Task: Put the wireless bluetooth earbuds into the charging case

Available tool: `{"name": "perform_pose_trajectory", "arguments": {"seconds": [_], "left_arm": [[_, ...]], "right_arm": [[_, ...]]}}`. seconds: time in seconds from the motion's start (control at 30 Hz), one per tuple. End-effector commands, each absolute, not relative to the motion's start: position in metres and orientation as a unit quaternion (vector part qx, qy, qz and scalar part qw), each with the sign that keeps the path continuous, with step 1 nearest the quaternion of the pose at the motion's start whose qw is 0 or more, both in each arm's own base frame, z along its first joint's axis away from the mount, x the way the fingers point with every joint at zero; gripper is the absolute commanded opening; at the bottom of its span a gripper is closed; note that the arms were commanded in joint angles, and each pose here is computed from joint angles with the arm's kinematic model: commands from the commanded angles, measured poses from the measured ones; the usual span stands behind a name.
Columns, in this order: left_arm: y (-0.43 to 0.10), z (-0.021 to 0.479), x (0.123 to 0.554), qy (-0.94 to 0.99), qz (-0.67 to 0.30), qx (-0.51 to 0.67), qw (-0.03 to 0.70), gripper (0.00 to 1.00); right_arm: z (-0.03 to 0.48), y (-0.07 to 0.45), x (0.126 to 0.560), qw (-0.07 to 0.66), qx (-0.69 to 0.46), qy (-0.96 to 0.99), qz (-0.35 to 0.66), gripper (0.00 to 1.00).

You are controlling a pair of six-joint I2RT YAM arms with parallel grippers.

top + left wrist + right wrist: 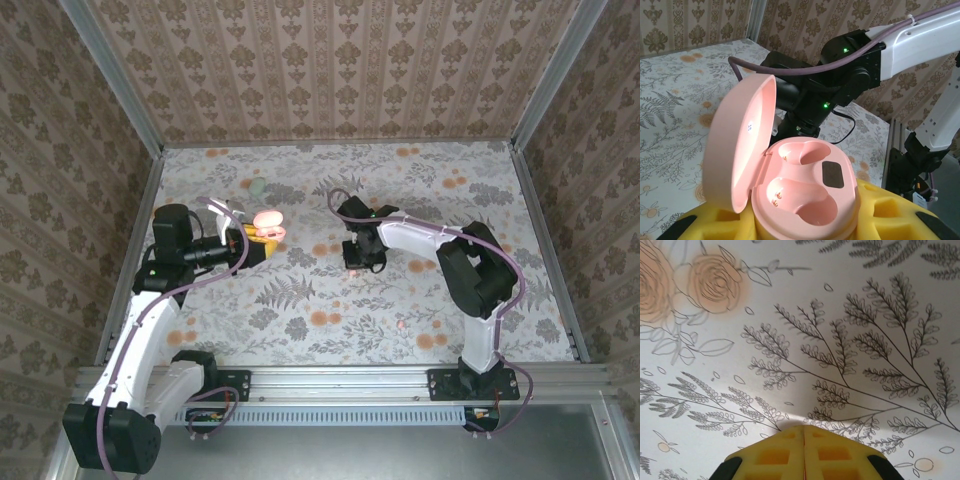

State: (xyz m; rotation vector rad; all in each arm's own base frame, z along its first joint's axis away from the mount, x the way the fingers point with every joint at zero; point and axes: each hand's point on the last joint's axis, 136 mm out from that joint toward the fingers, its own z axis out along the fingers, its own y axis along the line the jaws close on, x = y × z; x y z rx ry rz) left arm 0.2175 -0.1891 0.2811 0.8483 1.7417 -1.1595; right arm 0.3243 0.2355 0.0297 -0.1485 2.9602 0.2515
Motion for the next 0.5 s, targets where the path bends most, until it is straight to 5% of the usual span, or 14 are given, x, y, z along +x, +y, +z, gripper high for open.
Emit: {"name": "perform_pose_trajectory", "arguments": {"seconds": [0.0, 0.07, 0.2, 0.47], "left_arm": [[-0.191, 0.283, 0.215, 0.689, -0.459, 0.355, 0.434, 0.09], [-0.190, 0.283, 0.215, 0.690, -0.456, 0.355, 0.435, 0.09], [-0.190, 0.283, 0.216, 0.691, -0.454, 0.356, 0.436, 0.09], [-0.193, 0.281, 0.221, 0.687, -0.461, 0.358, 0.433, 0.09]], "right_arm": [[0.033, 0.224, 0.323, 0.076, -0.051, 0.994, 0.060, 0.08], [0.041, 0.218, 0.321, 0.085, -0.039, 0.994, 0.059, 0.09], [0.056, 0.213, 0.311, 0.092, 0.009, 0.993, 0.075, 0.33], [0.046, 0.235, 0.294, 0.085, 0.056, 0.985, 0.138, 0.45]]}}
